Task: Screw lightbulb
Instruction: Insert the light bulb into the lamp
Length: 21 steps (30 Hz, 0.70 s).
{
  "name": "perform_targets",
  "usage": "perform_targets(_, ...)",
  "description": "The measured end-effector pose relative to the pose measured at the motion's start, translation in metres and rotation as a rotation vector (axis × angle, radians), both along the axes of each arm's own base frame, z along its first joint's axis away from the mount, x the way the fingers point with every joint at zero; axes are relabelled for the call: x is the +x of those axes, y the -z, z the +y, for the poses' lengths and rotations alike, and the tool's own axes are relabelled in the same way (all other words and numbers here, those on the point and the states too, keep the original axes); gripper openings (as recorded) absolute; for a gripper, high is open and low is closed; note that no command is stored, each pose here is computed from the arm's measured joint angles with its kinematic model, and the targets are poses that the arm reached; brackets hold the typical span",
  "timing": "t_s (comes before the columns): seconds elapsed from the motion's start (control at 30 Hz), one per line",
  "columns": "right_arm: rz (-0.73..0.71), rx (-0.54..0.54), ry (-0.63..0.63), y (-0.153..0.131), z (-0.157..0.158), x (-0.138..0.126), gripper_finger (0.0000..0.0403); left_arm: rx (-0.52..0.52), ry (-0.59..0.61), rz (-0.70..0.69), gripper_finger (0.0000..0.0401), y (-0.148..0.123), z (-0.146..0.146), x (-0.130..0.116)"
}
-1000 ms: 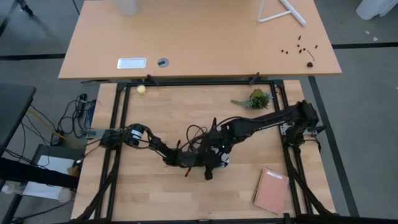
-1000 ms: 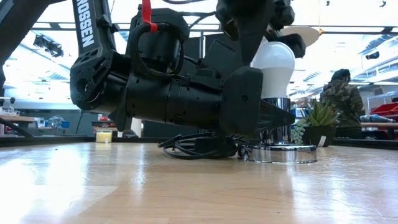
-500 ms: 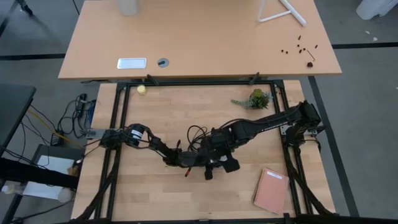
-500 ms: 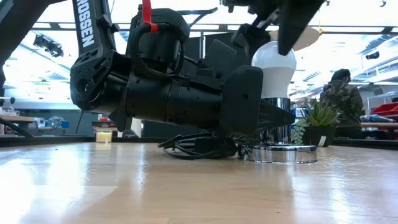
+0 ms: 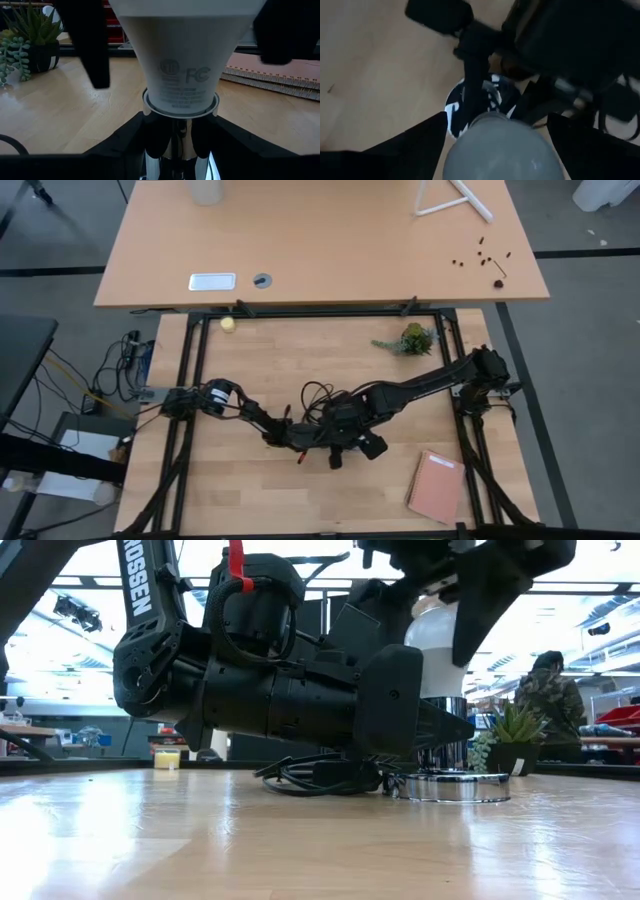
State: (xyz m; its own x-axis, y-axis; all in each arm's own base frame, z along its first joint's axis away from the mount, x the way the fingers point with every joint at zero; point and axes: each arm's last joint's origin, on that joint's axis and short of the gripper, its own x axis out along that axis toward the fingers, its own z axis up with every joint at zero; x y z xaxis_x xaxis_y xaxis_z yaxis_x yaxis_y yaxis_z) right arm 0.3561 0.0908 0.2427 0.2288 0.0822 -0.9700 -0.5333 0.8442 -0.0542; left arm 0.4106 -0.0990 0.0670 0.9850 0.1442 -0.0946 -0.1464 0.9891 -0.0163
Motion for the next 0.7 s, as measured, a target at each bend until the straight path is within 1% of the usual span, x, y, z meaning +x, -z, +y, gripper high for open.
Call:
perform_targets(0.13, 0.031, 0.004, 0.041, 0.005, 0.0, 0.001, 0.0348, -0.002, 0.0, 0.0, 0.0195, 0.0, 0.0, 0.0)
perform_targets(0.33, 0.068, 0.037, 0.143, 0.01, 0.001, 0.003, 0.0347, -0.002, -0.001, 0.0, 0.0195, 0.0, 0.0, 0.0)
perform_targets(0.43, 0.063, 0.04, 0.143, 0.011, 0.002, 0.005, 0.0347, -0.002, 0.0, 0.0, 0.0195, 0.0, 0.0, 0.0)
perform_targets(0.53, 0.109, 0.028, 0.161, 0.016, 0.002, 0.005, 0.0347, -0.002, -0.001, 0.0, 0.0195, 0.0, 0.0, 0.0)
perform_targets(0.7, 0.128, 0.021, 0.179, 0.017, 0.003, 0.008, 0.0347, -0.005, -0.001, 0.0, 0.0195, 0.0, 0.0, 0.0)
